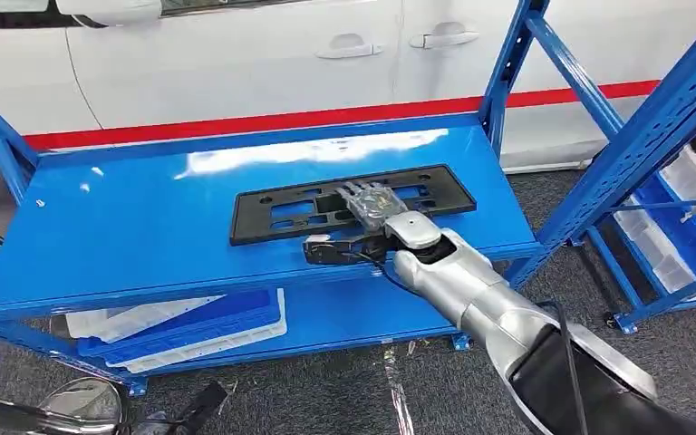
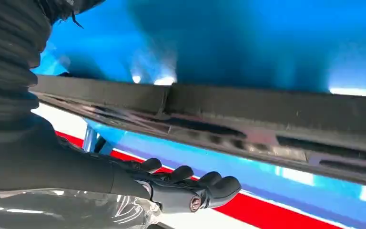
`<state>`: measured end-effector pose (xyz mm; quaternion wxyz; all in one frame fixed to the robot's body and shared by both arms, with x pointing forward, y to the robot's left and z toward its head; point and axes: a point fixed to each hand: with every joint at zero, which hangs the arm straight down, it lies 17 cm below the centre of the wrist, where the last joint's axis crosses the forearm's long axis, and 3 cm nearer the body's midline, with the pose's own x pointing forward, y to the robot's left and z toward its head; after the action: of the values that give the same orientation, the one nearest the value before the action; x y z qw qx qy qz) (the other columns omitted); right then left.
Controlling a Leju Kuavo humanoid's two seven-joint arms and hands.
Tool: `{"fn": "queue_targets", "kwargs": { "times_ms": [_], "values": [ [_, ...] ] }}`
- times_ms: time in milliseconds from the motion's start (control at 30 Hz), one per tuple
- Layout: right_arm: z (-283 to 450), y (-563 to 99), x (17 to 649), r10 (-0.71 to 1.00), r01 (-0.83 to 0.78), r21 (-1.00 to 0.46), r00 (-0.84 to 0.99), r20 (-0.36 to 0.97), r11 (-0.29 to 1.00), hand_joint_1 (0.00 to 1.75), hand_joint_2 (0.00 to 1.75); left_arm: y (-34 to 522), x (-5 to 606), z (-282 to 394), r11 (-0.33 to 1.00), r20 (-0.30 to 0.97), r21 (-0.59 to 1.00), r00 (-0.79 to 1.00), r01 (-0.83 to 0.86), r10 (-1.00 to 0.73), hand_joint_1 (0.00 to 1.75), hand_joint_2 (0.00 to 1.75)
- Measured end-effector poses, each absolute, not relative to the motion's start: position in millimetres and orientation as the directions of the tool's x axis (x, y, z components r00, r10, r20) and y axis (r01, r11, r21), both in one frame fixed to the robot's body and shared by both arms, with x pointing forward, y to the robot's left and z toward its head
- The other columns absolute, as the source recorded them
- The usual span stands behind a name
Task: Take the parts from the cabinet and place them on the table.
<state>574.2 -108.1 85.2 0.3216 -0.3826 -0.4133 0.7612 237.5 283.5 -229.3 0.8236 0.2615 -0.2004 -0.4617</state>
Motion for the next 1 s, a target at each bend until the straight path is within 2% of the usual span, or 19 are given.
{"fn": "queue_targets", "kwargs": {
  "times_ms": [33, 300, 1000],
  "values": [
    [87, -108, 575, 0.812, -0.165, -0.880, -0.489, -0.319, -0.445, 1.75, 1.75, 284, 238, -229, 0.434, 0.086, 0.616, 0.491, 0.657, -0.867, 0.00, 0.00],
    [101, -91, 578, 0.843, -0.115, -0.919, -0.454, -0.289, -0.377, 1.75, 1.75, 281, 237, -229, 0.421, 0.074, 0.616, 0.483, 0.666, -0.872, 0.00, 0.00],
    [105, -79, 577, 0.829, -0.120, -0.917, -0.483, -0.281, -0.381, 1.75, 1.75, 271, 241, -224, 0.482, 0.109, 0.570, 0.521, 0.665, -0.847, 0.00, 0.00]
  ]
}}
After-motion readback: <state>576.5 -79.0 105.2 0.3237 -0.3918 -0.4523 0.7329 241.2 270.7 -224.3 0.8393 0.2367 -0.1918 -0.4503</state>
